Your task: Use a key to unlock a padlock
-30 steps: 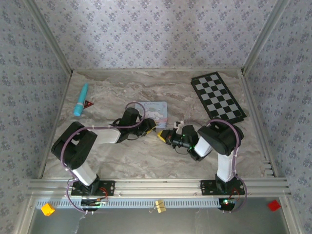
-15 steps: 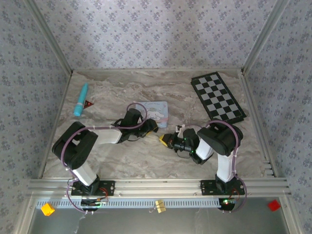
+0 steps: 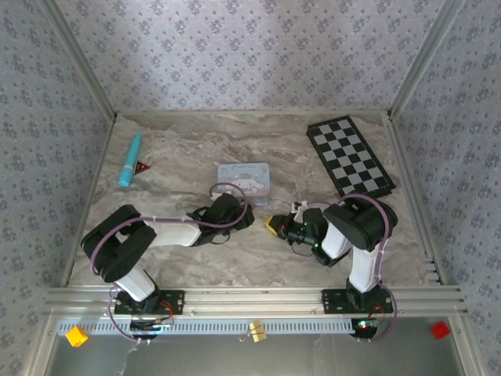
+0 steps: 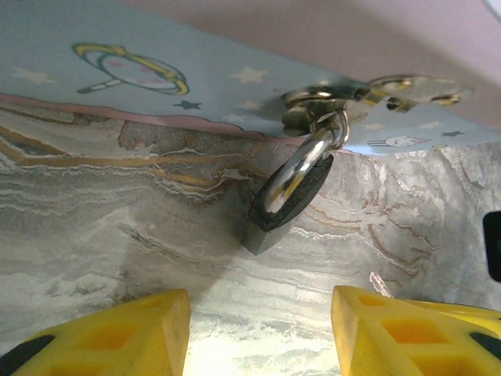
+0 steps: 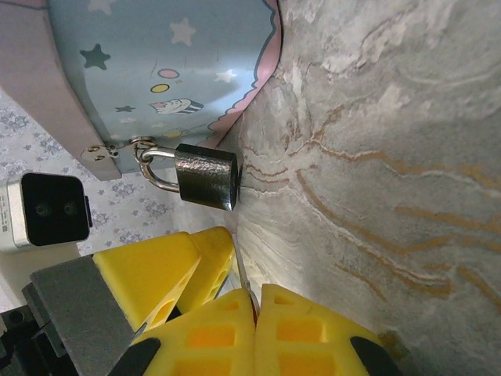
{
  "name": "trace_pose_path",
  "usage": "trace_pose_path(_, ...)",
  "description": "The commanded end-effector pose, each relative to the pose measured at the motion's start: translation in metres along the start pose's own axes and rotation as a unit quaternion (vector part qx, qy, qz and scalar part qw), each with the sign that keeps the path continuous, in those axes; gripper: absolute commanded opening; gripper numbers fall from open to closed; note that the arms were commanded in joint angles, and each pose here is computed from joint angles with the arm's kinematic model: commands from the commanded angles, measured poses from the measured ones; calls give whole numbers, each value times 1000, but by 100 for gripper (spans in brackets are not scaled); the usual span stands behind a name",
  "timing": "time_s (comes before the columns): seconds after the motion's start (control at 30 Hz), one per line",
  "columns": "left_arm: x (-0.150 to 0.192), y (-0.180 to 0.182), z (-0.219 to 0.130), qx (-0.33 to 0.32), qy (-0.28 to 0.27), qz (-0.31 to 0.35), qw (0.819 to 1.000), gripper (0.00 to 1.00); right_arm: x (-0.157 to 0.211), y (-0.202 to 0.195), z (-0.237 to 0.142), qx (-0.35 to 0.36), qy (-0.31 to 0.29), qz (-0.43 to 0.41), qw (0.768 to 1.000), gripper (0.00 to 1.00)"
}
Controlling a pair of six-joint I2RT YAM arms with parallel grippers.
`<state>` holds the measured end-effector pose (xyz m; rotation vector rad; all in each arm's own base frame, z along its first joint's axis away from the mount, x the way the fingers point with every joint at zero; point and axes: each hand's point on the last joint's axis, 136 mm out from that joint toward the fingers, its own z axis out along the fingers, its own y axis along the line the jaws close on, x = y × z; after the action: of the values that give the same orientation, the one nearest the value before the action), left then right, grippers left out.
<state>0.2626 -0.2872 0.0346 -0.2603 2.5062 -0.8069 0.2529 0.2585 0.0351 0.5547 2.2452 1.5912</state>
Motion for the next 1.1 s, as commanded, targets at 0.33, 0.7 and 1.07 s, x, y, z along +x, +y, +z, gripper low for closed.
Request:
trace_pose_path(0.33, -56, 19, 35, -81, -64, 73, 992, 56, 1, 9, -6, -13, 0, -18, 1000, 0)
trace_pose_path(0.7, -83, 22, 35, -111, -112, 87, 984, 58, -1, 14, -4, -21, 2, -16, 1000, 0)
trace_pose_path(1.07, -102, 27, 21, -138, -151, 93, 974, 41, -1, 15, -6, -22, 1, -18, 1000, 0)
